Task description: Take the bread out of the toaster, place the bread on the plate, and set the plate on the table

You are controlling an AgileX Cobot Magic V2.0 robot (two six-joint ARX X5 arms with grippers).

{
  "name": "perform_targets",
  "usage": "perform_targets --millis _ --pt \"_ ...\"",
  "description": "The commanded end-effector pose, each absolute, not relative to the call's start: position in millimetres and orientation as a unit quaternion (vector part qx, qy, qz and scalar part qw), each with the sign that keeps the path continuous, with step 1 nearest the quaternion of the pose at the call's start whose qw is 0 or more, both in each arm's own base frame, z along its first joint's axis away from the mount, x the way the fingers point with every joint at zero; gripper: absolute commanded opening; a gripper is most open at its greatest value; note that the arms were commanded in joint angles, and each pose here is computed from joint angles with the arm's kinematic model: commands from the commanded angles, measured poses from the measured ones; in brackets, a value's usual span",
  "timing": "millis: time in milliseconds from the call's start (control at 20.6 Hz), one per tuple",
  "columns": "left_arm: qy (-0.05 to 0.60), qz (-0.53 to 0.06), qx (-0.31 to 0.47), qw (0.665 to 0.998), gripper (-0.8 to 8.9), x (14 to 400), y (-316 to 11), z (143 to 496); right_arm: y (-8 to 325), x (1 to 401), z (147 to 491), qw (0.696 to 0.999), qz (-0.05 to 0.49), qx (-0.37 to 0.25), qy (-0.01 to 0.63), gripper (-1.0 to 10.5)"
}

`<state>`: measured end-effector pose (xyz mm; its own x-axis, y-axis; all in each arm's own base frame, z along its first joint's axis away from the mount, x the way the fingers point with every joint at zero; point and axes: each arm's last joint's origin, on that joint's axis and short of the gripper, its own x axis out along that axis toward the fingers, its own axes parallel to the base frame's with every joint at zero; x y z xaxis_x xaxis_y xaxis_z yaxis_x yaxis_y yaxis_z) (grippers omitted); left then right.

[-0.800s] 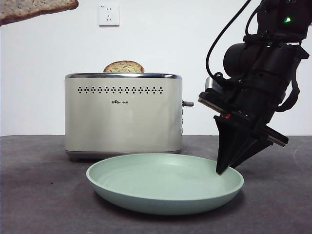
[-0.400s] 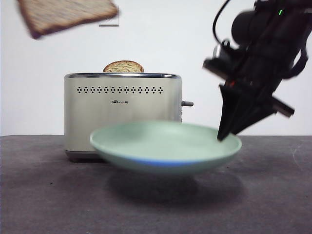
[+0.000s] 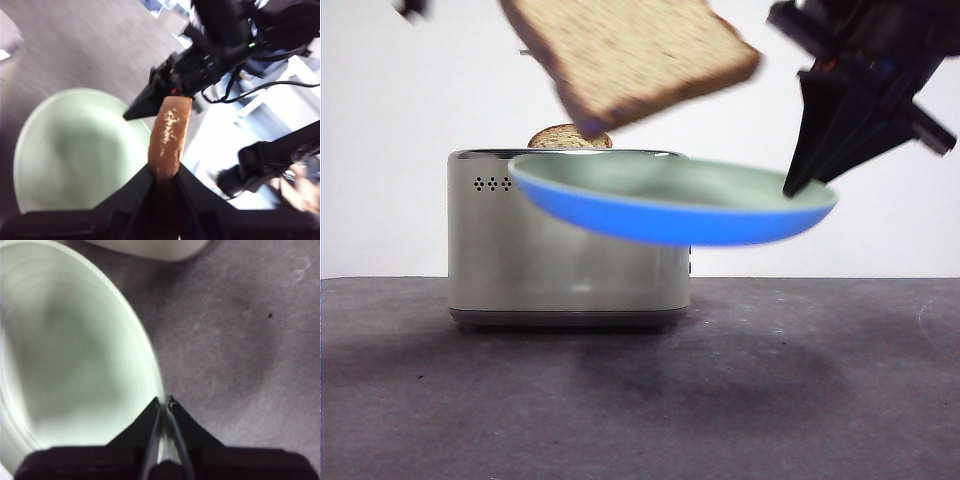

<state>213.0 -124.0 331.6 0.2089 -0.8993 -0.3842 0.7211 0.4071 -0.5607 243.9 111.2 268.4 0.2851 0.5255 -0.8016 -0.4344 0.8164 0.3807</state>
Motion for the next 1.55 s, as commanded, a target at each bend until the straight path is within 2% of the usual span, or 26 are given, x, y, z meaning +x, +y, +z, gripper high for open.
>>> perform_targets --millis 48,145,484,581,775,823,920,1066,1259,1550 --pt "0.371 -0.534 -0.166 0.741 -0.08 230.1 -133.7 316.3 108.7 236.0 277.8 0.805 0.304 0.048 0.508 -0.2" --pt "0.385 -0.544 -0.190 0.721 -0.08 242.5 -140.6 306.6 106.4 230.1 282.1 0.804 0.303 0.048 0.510 -0.2" --pt "0.449 -0.506 -0.194 0.710 -0.08 259.6 -156.8 272.1 108.5 223.1 282.9 0.794 0.307 0.042 0.522 -0.2" --pt "0.459 -0.498 -0.183 0.713 -0.08 257.5 -164.3 267.4 111.0 221.8 282.8 0.792 0.312 0.040 0.523 -0.2" --pt "0.456 -0.474 -0.141 0.740 0.08 249.4 -178.0 265.0 111.7 221.5 282.9 0.792 0.313 0.039 0.523 -0.2" --pt "0.460 -0.465 -0.134 0.745 0.78 247.9 -179.7 264.3 111.6 221.4 282.8 0.792 0.313 0.039 0.523 -0.2" --pt "0.466 -0.451 -0.118 0.752 2.95 243.9 -183.7 262.4 111.6 221.4 282.8 0.792 0.313 0.039 0.523 -0.2" --pt "0.471 -0.439 -0.080 0.761 3.23 238.8 -187.3 261.9 111.6 221.4 282.8 0.792 0.313 0.039 0.523 -0.2" --pt "0.451 -0.414 -0.011 0.791 3.23 234.1 -195.0 279.5 111.4 221.5 282.8 0.792 0.311 0.037 0.523 -0.2" --pt "0.385 -0.399 0.092 0.827 3.23 222.6 -210.4 337.3 111.3 221.8 282.7 0.794 0.311 0.034 0.521 -0.2"
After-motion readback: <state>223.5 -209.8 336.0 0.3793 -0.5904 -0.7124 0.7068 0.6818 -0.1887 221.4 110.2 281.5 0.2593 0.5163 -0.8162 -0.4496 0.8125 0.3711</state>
